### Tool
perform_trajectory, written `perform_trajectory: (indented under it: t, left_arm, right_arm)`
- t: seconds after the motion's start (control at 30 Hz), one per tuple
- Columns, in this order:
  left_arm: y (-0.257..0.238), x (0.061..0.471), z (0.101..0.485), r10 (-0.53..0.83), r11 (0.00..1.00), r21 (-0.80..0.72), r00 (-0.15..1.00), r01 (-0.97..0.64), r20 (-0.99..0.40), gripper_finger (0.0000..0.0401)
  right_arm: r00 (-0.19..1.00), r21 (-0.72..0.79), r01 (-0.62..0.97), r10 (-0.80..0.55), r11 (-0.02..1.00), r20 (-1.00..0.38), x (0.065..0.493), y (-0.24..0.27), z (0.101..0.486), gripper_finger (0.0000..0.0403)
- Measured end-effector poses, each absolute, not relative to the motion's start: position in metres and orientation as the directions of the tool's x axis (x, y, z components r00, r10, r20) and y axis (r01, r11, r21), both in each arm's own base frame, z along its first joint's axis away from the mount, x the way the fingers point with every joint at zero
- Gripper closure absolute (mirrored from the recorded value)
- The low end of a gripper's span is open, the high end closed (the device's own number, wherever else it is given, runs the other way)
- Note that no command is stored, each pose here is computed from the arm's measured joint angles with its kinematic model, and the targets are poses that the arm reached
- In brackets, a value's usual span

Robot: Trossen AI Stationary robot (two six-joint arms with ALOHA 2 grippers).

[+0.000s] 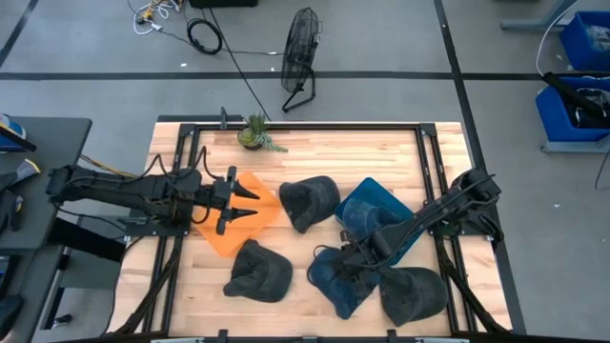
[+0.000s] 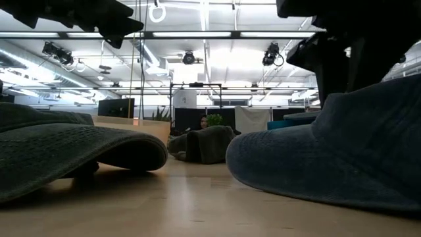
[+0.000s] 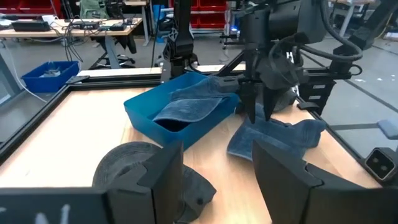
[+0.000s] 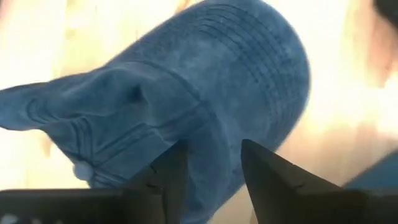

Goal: Pick & Place hat
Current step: Put the blue cap into the blue bin

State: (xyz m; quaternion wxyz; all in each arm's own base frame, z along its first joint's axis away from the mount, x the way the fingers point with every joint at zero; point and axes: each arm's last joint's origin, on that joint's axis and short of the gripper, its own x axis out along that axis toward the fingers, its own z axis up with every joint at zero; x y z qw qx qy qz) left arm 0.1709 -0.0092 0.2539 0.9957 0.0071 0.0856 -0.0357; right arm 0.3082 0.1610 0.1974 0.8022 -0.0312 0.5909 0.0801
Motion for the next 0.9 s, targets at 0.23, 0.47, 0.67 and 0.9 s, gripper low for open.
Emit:
perform_trajectory:
  t: [0.23, 0.47, 0.67, 0.9]
  left_arm:
    - [-0.008, 0.171, 0.254, -0.044, 0.999, 0.013, 0.984, 0.047, -0.170, 0.0202]
    - [-0.008, 0.171, 0.254, -0.044, 0.999, 0.013, 0.984, 0.047, -0.170, 0.0202]
    - [-0.008, 0.171, 0.254, -0.045, 0.999, 0.013, 0.984, 0.047, -0.170, 0.0202]
    - [-0.008, 0.171, 0.254, -0.044, 0.999, 0.013, 0.985, 0.047, -0.170, 0.0202]
  right_arm:
    - [0.276, 0.076, -0.166, 0.120, 0.983, -0.954, 0.308, 0.162, 0.197, 0.0202]
    - [0.260, 0.055, -0.210, 0.110, 0.976, -0.959, 0.301, 0.158, 0.177, 0.0210]
    - [0.271, 0.040, -0.260, 0.112, 0.965, -0.956, 0.302, 0.156, 0.175, 0.0300]
    - [0.223, 0.130, -0.216, 0.179, 0.968, -0.958, 0.305, 0.154, 0.210, 0.0382]
